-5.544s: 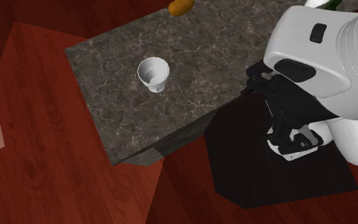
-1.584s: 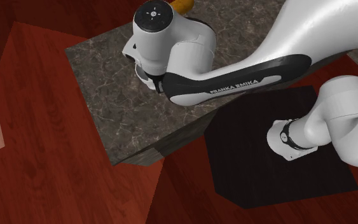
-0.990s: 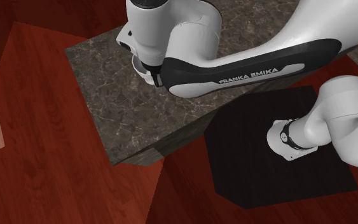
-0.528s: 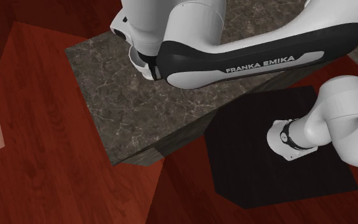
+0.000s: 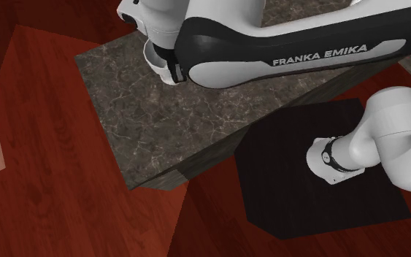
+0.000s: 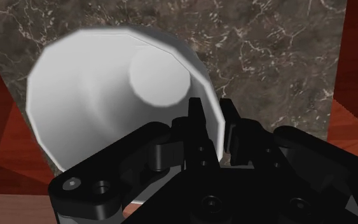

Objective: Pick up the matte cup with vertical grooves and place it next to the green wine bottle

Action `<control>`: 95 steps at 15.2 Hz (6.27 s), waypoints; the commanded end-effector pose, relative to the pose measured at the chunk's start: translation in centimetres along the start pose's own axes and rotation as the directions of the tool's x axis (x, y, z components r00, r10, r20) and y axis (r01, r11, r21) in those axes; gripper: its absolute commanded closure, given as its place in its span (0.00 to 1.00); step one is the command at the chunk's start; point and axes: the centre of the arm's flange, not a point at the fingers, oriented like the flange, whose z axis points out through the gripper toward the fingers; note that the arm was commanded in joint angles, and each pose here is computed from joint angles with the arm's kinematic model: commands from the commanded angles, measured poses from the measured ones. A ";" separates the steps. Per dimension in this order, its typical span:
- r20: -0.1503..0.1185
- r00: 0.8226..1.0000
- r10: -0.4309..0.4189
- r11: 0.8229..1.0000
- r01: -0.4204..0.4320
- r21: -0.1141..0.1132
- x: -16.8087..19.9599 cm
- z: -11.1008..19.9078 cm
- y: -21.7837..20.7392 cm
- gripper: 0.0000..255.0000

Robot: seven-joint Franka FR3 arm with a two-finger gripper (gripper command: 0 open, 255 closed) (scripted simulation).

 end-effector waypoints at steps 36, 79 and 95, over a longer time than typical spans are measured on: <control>0.000 1.000 0.000 1.000 0.000 0.000 1.1 -19.2 3.4 1.00; 0.000 1.000 0.000 1.000 0.000 0.000 -39.9 -25.2 13.3 1.00; 0.000 1.000 0.000 1.000 0.000 0.000 -47.4 -19.6 13.8 1.00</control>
